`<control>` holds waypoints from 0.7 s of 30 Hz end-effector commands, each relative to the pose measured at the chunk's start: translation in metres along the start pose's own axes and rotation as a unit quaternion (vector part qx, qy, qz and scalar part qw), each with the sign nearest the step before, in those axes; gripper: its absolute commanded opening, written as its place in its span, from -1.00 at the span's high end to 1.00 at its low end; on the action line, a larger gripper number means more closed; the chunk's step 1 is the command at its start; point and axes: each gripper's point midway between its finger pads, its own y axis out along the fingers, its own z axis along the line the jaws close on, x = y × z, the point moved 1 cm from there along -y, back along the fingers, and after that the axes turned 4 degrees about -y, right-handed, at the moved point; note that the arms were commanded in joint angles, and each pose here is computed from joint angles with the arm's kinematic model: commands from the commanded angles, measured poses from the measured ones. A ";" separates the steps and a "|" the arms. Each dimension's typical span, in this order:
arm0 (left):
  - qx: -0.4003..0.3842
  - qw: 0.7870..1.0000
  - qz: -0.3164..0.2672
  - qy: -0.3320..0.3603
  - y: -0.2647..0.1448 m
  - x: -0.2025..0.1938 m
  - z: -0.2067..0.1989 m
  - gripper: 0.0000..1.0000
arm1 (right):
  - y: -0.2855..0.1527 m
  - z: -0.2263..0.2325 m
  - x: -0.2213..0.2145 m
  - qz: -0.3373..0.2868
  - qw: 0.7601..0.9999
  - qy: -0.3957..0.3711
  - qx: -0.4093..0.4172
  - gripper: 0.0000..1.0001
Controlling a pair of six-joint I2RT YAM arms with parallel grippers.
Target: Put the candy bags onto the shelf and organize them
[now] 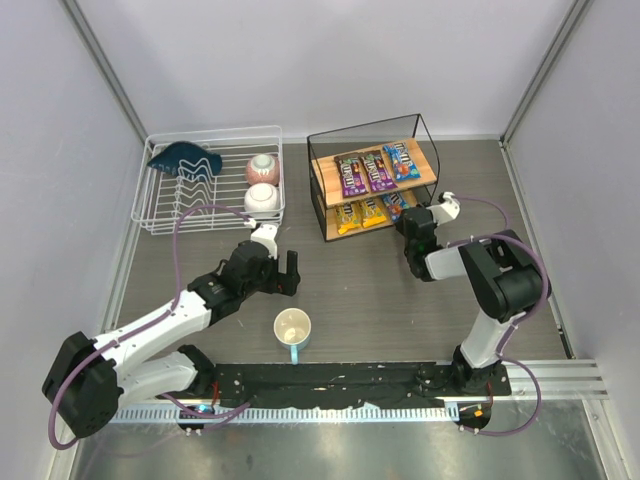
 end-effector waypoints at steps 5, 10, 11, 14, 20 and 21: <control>-0.011 0.999 -0.034 -0.006 -0.003 0.020 -0.008 -0.99 | 0.009 0.017 0.013 -0.023 0.999 0.044 0.020 0.98; -0.011 0.999 -0.034 -0.007 -0.003 0.021 -0.009 -0.99 | 0.010 0.012 0.009 -0.026 0.998 0.054 0.011 0.98; -0.011 0.999 -0.034 -0.006 -0.003 0.020 -0.008 -1.00 | 0.011 0.010 0.010 -0.029 0.998 0.058 0.007 0.99; -0.010 0.999 -0.033 -0.006 -0.003 0.019 -0.008 -0.99 | 0.011 0.007 0.009 -0.030 0.998 0.063 0.003 0.98; -0.010 0.999 -0.033 -0.006 -0.002 0.020 -0.008 -0.99 | 0.011 0.004 0.008 -0.033 0.997 0.068 -0.004 0.98; -0.010 0.999 -0.033 -0.006 -0.002 0.020 -0.008 -0.99 | 0.010 0.002 0.008 -0.033 0.997 0.072 -0.007 0.98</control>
